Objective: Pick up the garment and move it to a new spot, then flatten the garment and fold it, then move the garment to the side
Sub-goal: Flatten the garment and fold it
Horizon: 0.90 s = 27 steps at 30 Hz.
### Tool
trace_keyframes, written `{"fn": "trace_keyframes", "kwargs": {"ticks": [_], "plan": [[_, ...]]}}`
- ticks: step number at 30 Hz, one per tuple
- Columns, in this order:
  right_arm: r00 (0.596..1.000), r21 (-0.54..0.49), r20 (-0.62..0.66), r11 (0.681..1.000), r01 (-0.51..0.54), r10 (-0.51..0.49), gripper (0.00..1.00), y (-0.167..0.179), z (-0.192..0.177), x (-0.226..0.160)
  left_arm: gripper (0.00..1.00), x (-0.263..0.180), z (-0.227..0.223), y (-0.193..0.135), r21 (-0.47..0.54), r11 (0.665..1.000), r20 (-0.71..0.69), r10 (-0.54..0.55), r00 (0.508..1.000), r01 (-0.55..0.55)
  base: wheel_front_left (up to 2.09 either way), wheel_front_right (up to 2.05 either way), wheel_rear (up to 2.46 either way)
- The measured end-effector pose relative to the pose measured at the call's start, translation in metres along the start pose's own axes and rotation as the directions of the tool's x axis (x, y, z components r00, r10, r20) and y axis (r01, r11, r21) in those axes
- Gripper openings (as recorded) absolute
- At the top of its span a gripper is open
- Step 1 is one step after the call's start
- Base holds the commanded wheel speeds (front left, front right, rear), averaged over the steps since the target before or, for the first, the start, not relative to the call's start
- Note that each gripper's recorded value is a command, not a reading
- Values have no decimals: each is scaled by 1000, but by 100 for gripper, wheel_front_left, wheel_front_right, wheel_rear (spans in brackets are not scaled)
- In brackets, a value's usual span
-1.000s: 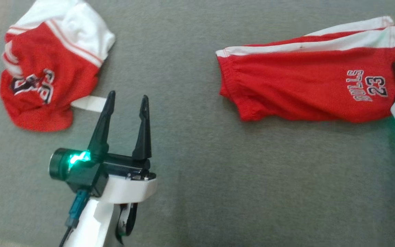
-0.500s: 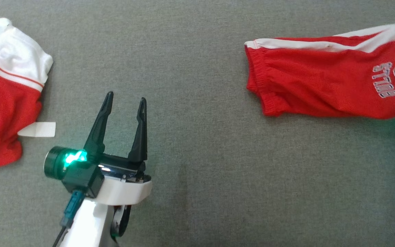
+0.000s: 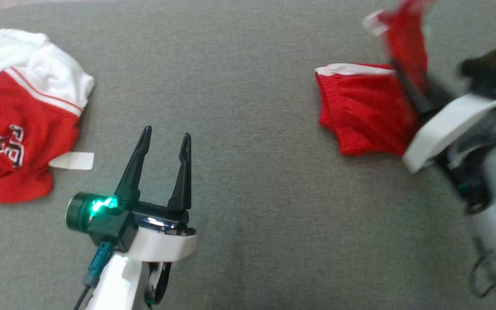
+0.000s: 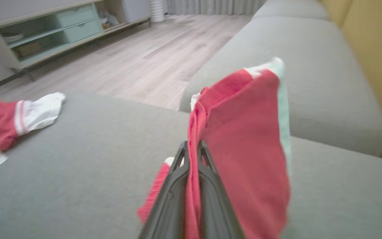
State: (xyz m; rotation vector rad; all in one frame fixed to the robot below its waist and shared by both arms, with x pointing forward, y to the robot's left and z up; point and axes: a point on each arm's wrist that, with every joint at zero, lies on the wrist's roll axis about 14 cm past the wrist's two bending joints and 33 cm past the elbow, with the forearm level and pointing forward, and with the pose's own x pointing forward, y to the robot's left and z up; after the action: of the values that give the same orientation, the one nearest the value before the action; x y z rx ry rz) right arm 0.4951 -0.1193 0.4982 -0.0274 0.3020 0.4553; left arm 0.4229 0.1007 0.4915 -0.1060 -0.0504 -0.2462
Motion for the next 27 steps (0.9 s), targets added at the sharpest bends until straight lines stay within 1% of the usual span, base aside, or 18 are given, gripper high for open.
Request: {"fn": "trace_keyframes", "kwargs": {"ticks": [3,4,5,7,10,14,18,22,25,27], "plan": [[994,41,-29,994,-100,102,0,47,-16,8,100,-6,1,5,2,1000,-2,19,1000,-19,0,0,0],[991,64,-44,991,-121,123,45,60,-24,10,100,-7,2,6,0,1000,0,25,1000,-25,0,0,0],[989,87,-59,988,-131,137,100,70,-32,12,100,-8,3,8,-2,999,1,32,999,-32,0,0,0],[987,134,-47,980,-144,152,100,86,-41,14,100,-11,5,11,-3,999,3,45,999,-45,0,0,0],[989,185,78,973,-141,129,100,96,-25,12,100,-16,12,15,4,998,20,69,997,-69,0,0,0],[977,168,204,981,-95,59,100,85,-6,-3,100,-32,15,17,0,995,24,100,995,-100,0,0,0],[956,207,294,977,-54,-10,100,77,-9,-33,100,-54,17,19,-10,990,20,138,990,-138,0,0,0],[947,206,312,979,13,-79,100,63,-30,-68,100,-77,16,19,-11,986,13,169,986,-169,0,0,0],[952,205,284,977,56,-114,100,58,-50,-92,100,-97,12,19,-4,982,0,190,982,-190,0,0,0],[957,185,259,979,85,-132,100,57,-63,-106,100,-109,10,18,2,980,-9,198,980,-198,0,0,0]]}}
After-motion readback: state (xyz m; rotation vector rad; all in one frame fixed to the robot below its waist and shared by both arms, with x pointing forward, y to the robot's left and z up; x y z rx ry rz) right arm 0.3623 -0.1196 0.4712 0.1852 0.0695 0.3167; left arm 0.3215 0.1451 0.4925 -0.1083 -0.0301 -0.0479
